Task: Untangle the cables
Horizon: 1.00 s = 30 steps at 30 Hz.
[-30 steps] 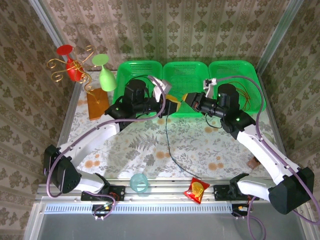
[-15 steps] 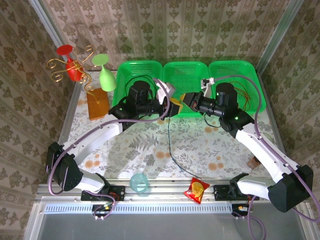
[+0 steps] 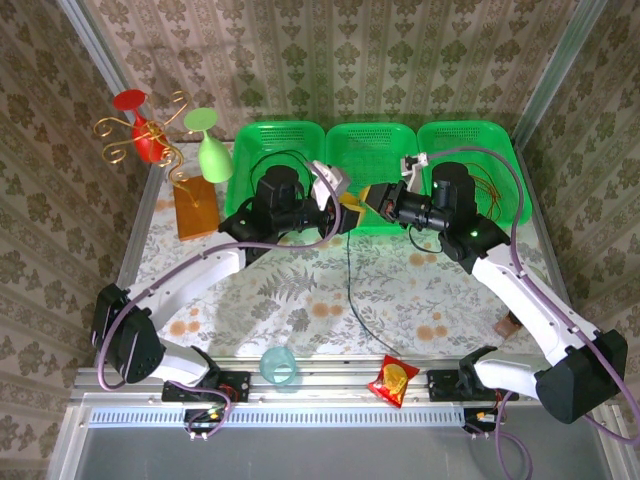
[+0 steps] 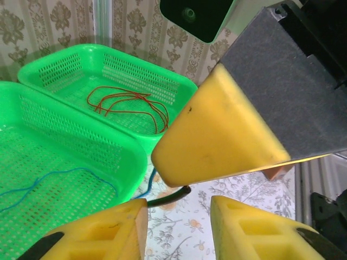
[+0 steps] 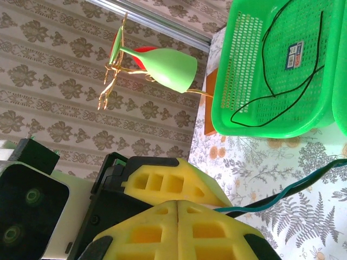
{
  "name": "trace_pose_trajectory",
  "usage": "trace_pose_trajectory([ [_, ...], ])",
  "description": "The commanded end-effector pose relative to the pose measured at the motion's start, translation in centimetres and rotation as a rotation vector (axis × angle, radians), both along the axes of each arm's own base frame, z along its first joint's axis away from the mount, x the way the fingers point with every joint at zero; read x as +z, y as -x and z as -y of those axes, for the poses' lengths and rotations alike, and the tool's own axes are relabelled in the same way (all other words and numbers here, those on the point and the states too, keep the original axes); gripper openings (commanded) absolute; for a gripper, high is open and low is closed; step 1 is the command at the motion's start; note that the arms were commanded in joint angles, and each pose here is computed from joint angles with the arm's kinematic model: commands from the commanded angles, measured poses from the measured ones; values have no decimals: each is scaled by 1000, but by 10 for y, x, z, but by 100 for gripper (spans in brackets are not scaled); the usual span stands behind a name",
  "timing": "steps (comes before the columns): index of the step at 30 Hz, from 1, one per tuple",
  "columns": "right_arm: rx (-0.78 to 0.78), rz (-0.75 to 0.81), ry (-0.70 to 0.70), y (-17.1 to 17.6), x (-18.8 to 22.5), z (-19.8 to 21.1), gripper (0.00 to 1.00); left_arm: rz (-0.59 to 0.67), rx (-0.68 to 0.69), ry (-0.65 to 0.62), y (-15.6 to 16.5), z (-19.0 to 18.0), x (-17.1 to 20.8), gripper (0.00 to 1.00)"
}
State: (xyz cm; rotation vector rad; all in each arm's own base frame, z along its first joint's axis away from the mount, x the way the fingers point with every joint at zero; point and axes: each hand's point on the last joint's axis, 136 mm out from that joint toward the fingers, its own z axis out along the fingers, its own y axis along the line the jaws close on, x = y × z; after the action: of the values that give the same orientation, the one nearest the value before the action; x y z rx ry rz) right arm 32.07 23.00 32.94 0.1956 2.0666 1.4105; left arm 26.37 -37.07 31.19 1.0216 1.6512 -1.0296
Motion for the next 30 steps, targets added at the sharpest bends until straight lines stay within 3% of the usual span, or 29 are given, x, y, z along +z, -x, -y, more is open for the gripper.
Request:
trace_pose_trajectory([
  [1,39,28,-9,5,15,-6,0,145,6,42,2,-4,23,36],
  [7,32,25,9,6,13,-4,0,218,8,14,6,-6,20,35],
  [20,76,2,0,10,13,-10,0,272,-17,15,12,4,21,23],
  [23,80,1,4,11,12,-10,0,272,-9,23,10,4,22,17],
  [27,76,2,6,11,13,-9,0,264,-7,31,11,5,21,0],
  [30,75,10,7,11,14,-9,0,256,-4,35,11,3,21,0],
])
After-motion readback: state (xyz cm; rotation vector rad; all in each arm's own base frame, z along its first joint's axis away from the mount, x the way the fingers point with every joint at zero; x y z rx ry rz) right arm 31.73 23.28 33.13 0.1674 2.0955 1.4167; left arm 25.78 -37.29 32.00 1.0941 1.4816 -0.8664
